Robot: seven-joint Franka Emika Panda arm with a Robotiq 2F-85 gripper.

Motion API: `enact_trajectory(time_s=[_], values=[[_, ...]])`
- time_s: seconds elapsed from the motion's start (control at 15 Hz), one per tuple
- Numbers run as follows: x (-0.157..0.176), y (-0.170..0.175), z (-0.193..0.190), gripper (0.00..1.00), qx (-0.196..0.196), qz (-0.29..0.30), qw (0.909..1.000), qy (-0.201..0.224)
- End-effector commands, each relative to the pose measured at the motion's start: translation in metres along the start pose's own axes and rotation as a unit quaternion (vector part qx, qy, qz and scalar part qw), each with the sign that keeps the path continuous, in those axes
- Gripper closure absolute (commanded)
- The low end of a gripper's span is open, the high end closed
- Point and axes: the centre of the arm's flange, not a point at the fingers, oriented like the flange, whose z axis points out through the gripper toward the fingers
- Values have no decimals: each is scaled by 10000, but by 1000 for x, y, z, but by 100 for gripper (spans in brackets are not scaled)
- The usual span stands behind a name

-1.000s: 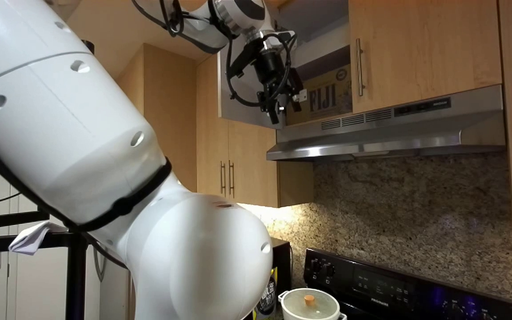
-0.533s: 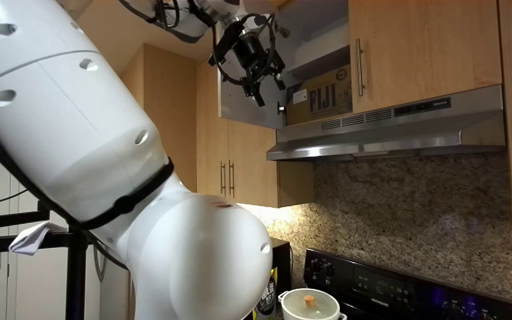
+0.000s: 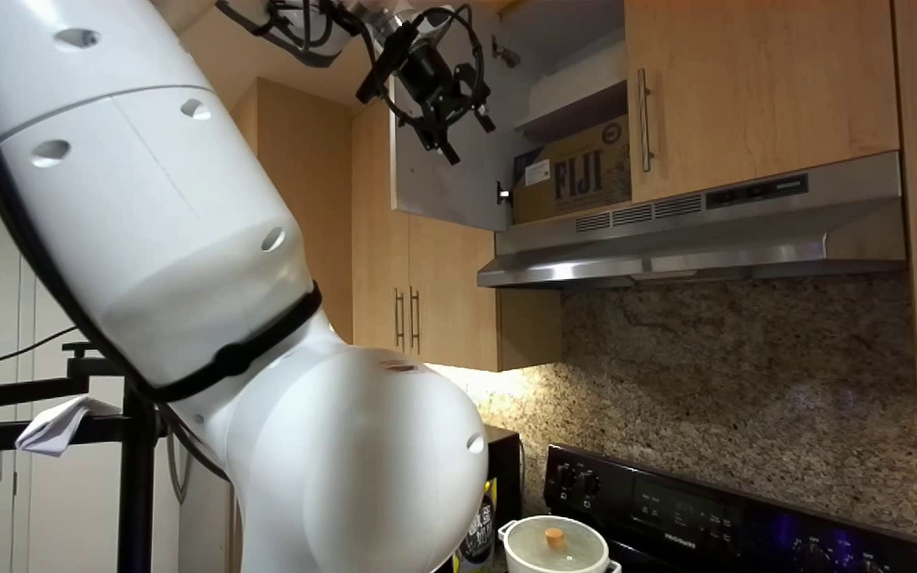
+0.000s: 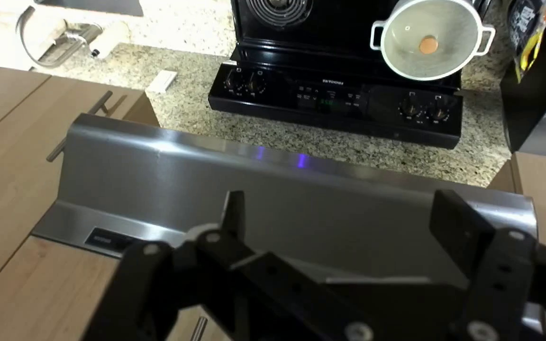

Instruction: Close the cupboard completely

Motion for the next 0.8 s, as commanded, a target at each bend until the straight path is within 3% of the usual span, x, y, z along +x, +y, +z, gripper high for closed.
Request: enact_trajectory(time_s=[0.0, 0.27, 0.73], values=[[20, -14, -22, 0, 113, -352, 9974, 626], [26, -42, -46, 0, 346, -964, 9843, 1438], [-3, -68, -77, 0, 429, -1280, 9691, 2067]])
